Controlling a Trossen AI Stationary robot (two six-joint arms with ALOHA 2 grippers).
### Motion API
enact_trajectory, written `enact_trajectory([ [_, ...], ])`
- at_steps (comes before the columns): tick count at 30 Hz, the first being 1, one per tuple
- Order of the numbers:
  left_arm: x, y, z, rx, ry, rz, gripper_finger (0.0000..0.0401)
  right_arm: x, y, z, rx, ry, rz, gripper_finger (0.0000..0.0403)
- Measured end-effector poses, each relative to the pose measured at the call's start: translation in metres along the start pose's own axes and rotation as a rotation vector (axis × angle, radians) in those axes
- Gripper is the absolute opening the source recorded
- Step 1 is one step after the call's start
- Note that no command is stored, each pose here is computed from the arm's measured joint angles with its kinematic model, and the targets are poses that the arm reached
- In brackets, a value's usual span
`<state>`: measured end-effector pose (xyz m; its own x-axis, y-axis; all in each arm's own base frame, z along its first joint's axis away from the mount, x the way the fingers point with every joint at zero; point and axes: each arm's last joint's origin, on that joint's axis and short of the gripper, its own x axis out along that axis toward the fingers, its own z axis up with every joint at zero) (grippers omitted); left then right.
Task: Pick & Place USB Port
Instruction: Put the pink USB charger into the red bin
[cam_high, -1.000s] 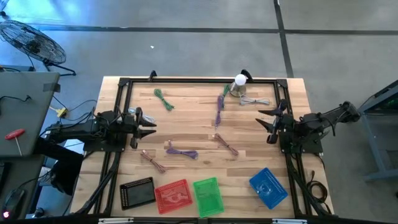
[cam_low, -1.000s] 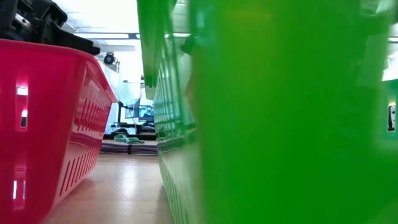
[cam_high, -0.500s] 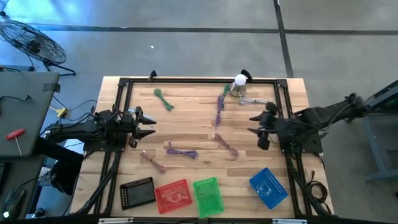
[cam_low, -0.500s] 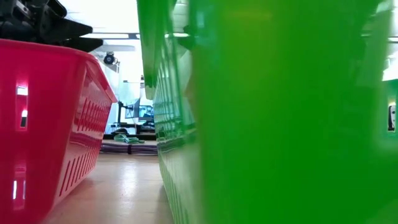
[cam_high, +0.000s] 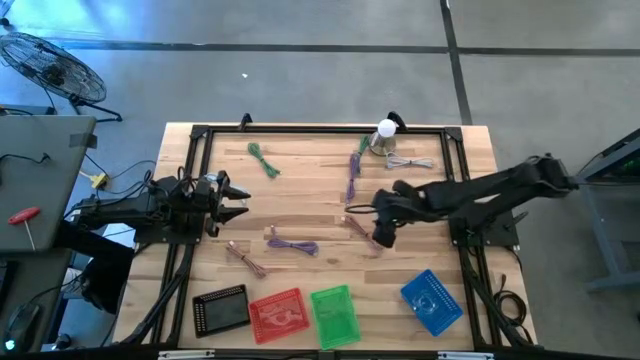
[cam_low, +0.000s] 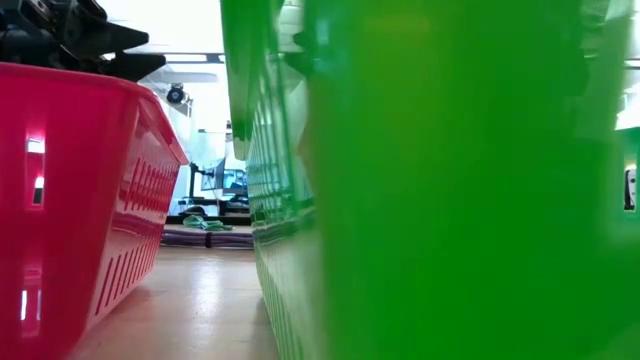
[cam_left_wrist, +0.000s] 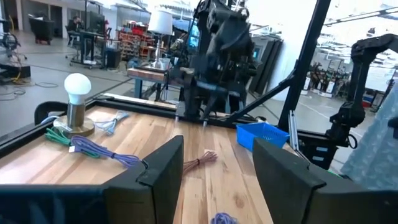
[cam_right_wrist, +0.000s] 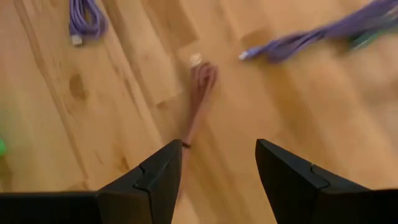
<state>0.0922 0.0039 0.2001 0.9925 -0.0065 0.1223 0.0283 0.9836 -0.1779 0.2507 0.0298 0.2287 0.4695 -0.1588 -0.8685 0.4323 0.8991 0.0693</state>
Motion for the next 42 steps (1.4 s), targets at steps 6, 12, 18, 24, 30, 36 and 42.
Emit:
enact_trajectory([
  [6, 0.000, 0.000, -0.002, -0.002, 0.024, -0.024, 0.0188, 0.042, 0.007, -0.003, 0.021, 0.100, 0.016, 0.0197],
  [12, 0.000, 0.000, -0.006, -0.006, 0.068, -0.017, 0.0188, 0.078, 0.015, -0.009, 0.030, 0.182, 0.011, 0.0197],
  [18, 0.000, 0.000, -0.006, -0.005, 0.067, -0.012, 0.0188, 0.106, 0.016, -0.018, 0.012, 0.237, -0.053, 0.0197],
  [24, 0.000, 0.001, -0.006, 0.000, 0.063, 0.011, 0.0188, 0.116, 0.015, -0.019, -0.053, 0.260, -0.060, 0.0126],
  [30, 0.000, 0.001, -0.004, 0.004, 0.042, 0.020, 0.0188, 0.100, 0.017, -0.008, -0.097, 0.128, -0.034, 0.0024],
  [36, 0.000, 0.000, -0.001, -0.001, 0.009, 0.010, 0.0188, 0.062, 0.021, 0.011, -0.127, -0.084, 0.027, 0.0013],
  [42, 0.005, -0.002, 0.010, 0.006, -0.095, -0.044, 0.0188, 0.017, 0.036, 0.034, -0.215, -0.430, 0.137, 0.0011],
])
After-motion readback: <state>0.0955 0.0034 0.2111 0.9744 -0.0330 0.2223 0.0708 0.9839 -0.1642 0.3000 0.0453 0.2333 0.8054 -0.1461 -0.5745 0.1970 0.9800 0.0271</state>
